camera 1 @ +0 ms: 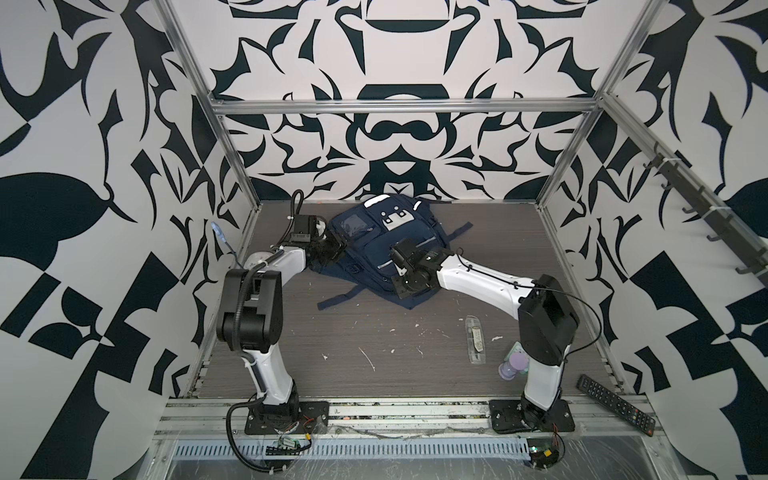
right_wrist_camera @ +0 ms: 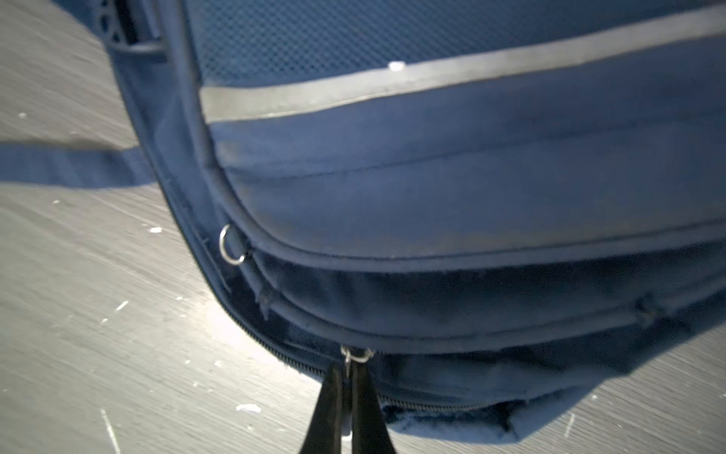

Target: Pack the student bag

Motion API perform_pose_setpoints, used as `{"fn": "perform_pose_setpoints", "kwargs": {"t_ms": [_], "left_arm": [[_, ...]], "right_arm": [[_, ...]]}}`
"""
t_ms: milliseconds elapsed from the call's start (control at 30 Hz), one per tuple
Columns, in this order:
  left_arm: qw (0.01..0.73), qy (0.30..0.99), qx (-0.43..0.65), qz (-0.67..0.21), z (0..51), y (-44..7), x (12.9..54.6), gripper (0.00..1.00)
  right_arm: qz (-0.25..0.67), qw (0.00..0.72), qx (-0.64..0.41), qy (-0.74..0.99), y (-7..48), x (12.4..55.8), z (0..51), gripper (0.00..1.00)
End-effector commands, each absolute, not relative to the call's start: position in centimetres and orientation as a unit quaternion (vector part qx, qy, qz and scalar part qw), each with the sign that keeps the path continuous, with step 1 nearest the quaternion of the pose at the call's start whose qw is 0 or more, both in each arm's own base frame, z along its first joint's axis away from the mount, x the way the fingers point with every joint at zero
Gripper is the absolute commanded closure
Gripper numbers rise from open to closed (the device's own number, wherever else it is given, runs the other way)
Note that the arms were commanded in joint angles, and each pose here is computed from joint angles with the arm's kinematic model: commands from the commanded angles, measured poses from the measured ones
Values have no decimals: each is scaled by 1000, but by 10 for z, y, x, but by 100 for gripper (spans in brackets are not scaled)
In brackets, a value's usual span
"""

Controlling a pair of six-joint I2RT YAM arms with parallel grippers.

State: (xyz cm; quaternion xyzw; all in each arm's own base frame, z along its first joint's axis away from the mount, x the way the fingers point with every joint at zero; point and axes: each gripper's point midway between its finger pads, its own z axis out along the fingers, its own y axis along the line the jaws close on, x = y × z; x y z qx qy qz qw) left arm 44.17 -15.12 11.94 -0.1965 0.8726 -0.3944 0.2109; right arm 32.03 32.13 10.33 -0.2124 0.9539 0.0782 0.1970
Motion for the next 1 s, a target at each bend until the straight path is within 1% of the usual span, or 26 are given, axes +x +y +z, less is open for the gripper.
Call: {"fn": "perform_pose_setpoints", "kwargs": {"t_ms": [0, 167, 267, 367, 500, 767, 967], "left_arm": [[202, 884, -157, -390, 127, -167, 406, 39], [174, 893, -113, -400, 123, -200, 361, 39], [167, 895, -106, -401, 122, -208, 346, 40], [166, 897, -113, -394, 118, -202, 335, 40], [154, 897, -116, -399, 113, -204, 329, 40], [137, 891, -104, -420, 108, -231, 331, 43], [126, 897, -99, -412, 96, -242, 328, 48]], "right_arm": [[100, 214, -220, 946, 340, 322, 125, 100], [114, 212, -227, 944, 351, 322, 128, 100], [123, 213, -228, 942, 357, 322, 132, 100], [125, 214, -231, 941, 361, 321, 134, 100], [124, 213, -231, 941, 359, 320, 134, 100], [129, 212, -233, 940, 364, 316, 135, 100], [128, 216, -233, 940, 363, 316, 138, 100]]}}
